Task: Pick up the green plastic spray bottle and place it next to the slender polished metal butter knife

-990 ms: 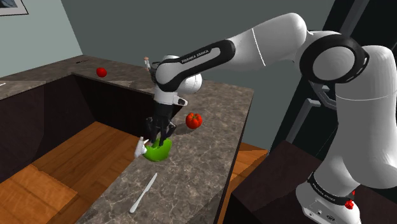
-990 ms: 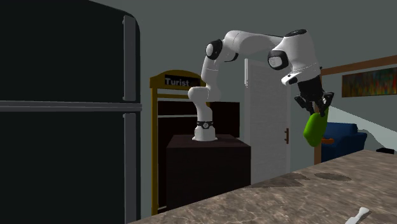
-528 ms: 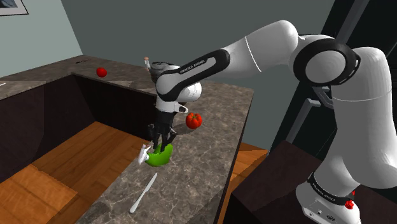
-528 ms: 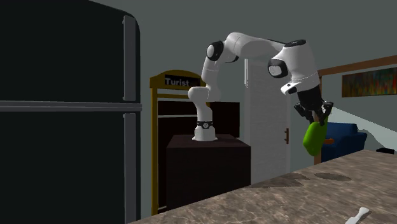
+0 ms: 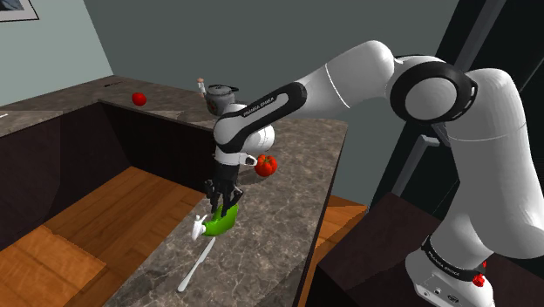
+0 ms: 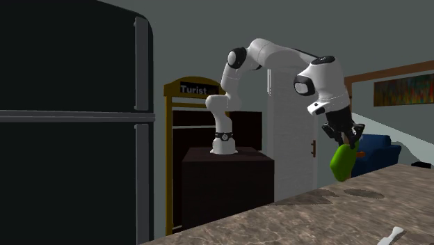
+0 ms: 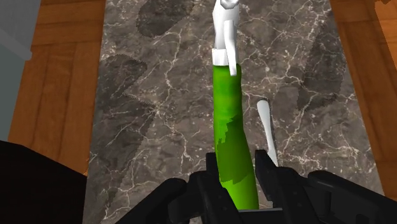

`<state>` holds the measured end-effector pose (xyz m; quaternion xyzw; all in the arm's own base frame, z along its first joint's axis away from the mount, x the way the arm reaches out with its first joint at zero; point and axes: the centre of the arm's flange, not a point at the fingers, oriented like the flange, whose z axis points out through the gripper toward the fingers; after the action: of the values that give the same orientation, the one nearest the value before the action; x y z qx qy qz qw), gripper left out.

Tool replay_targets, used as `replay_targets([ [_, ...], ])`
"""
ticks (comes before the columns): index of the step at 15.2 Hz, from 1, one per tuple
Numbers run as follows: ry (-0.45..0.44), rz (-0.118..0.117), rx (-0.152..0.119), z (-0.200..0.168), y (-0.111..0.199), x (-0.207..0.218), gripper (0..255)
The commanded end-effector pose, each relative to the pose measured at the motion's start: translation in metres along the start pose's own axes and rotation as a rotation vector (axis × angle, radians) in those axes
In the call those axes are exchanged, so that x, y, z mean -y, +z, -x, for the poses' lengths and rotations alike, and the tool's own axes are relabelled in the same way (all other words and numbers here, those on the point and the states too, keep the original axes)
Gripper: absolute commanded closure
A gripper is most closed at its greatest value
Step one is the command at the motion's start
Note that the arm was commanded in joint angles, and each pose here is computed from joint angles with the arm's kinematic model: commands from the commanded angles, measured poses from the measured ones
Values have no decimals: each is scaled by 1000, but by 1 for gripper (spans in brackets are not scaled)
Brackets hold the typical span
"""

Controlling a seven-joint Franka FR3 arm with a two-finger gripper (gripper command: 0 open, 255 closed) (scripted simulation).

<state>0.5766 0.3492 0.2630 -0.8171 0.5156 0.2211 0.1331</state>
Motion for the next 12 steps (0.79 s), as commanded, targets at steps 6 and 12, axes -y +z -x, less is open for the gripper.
replay_targets([
  [6, 0, 0, 0, -19, 32, 0, 255],
  [12, 0, 0, 0, -35, 59, 0, 255],
])
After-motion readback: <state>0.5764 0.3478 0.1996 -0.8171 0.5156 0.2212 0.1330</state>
